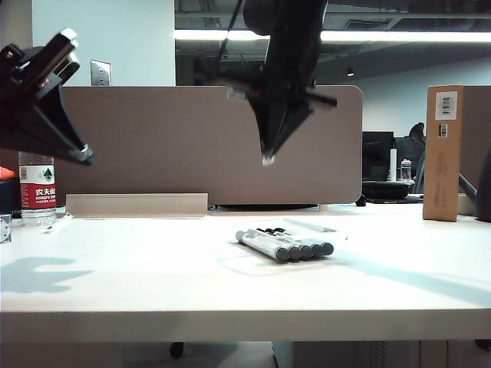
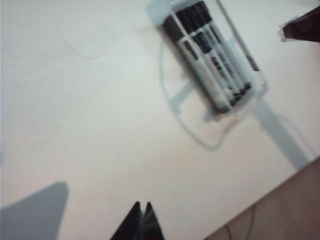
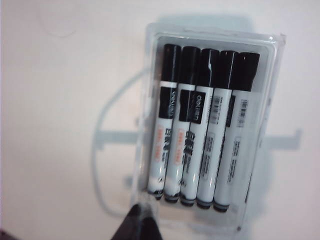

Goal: Pick up the markers scattered on the table and put them into the packaging box, making sure the markers fit the shape of the box's grooves.

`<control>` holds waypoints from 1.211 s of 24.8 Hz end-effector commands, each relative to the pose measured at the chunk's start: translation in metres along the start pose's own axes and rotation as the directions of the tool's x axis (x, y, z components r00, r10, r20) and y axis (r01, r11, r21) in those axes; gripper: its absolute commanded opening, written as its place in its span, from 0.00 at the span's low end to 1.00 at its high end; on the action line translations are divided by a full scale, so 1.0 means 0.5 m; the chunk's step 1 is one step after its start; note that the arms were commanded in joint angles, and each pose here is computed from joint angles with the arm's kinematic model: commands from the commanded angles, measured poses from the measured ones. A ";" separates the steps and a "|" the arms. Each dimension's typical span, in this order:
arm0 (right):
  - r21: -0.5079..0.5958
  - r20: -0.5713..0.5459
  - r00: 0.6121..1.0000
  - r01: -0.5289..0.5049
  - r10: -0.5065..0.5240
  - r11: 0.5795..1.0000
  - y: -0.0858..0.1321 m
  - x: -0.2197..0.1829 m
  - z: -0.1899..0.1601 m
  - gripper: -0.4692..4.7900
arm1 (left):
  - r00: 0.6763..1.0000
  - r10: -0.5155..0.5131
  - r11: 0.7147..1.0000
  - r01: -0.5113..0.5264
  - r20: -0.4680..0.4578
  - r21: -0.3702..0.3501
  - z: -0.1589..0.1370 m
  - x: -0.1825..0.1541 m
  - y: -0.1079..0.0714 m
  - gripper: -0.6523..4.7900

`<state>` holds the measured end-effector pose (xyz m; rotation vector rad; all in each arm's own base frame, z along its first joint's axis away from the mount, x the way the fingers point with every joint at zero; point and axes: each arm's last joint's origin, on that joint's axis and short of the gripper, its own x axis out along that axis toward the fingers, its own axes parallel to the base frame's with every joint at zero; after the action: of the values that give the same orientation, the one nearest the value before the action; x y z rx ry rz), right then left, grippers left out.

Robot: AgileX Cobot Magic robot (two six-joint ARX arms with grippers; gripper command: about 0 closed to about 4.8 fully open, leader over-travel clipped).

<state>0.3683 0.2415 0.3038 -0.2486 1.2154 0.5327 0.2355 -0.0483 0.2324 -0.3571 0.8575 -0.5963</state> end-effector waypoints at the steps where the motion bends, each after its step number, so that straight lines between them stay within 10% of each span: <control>1: -0.055 0.079 0.995 -0.054 0.058 0.997 0.020 -0.100 -0.021 0.08 | 0.987 -0.160 0.986 0.158 0.032 0.050 0.014 -0.006 -0.016 0.11; 7: -0.128 0.257 0.953 -0.134 0.163 0.983 0.032 -0.230 -0.105 0.08 | 0.990 -0.055 0.991 0.039 0.128 0.128 0.006 -0.058 -0.064 0.11; 9: -0.190 0.327 0.893 -0.259 0.310 0.947 0.035 -0.254 -0.182 0.08 | 0.944 -0.025 0.941 -0.089 0.330 0.325 -0.016 -0.133 -0.150 0.11; 13: -0.229 0.452 0.818 -0.279 0.355 0.933 0.044 -0.258 -0.283 0.08 | 0.822 0.023 0.907 -0.257 0.570 0.333 -0.071 -0.217 -0.223 0.11; 18: -0.190 0.512 0.797 -0.261 0.322 0.947 0.045 -0.238 -0.367 0.08 | 0.767 -0.009 0.858 -0.324 0.641 0.399 -0.152 -0.248 -0.221 0.11; 30: -0.183 0.497 0.808 -0.259 0.317 0.948 0.044 -0.228 -0.380 0.08 | 0.786 -0.107 0.859 -0.235 0.608 0.455 -0.209 -0.276 -0.192 0.11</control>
<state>0.1730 0.1439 0.3445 -0.0048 0.7102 0.8674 0.0498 -0.0440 0.2994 -0.0122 0.0564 -0.5638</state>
